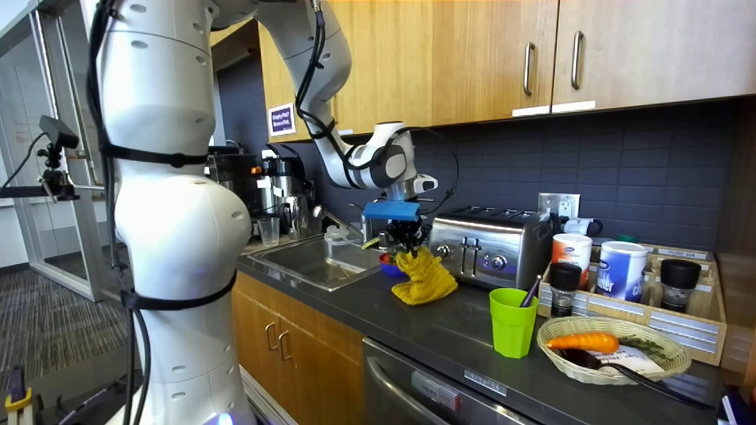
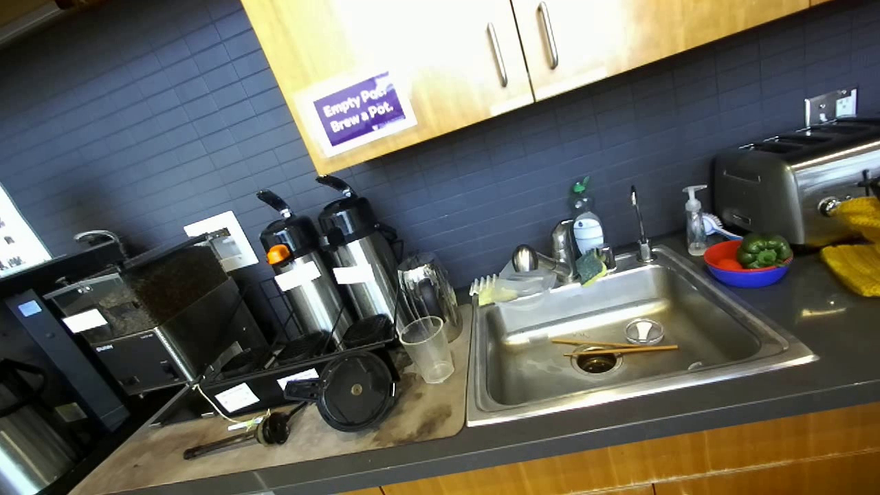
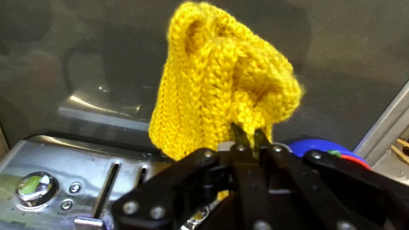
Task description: Unfold the yellow towel on the counter
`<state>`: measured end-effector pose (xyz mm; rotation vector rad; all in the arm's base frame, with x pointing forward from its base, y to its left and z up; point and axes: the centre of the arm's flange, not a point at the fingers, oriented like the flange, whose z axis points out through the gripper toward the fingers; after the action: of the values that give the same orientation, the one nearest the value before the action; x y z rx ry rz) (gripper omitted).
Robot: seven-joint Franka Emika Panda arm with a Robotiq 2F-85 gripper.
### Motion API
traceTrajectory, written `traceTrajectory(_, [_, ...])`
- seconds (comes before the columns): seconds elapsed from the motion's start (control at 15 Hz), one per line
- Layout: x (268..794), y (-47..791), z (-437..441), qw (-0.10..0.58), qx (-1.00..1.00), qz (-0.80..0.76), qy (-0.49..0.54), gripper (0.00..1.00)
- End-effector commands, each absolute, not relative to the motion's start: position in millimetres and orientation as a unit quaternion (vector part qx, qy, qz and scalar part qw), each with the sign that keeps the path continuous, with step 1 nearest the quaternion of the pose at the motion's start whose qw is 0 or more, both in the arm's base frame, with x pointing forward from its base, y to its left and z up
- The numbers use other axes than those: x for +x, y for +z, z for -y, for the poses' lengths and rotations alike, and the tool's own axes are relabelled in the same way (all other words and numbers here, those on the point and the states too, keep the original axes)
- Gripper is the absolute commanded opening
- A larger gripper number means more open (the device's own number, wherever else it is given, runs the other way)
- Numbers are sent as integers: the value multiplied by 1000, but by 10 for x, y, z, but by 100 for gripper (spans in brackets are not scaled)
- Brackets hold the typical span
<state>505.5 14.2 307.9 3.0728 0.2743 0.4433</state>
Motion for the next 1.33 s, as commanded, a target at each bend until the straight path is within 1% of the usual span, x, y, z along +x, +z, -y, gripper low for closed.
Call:
traceTrajectory(0.0, [5034,3139,-1,17,987,-31,158,2])
traceTrajectory(0.47, [5050,3142,322,12,984,79,157,2])
traceTrajectory(1.27, [4975,2883,729,23,975,187,117,2])
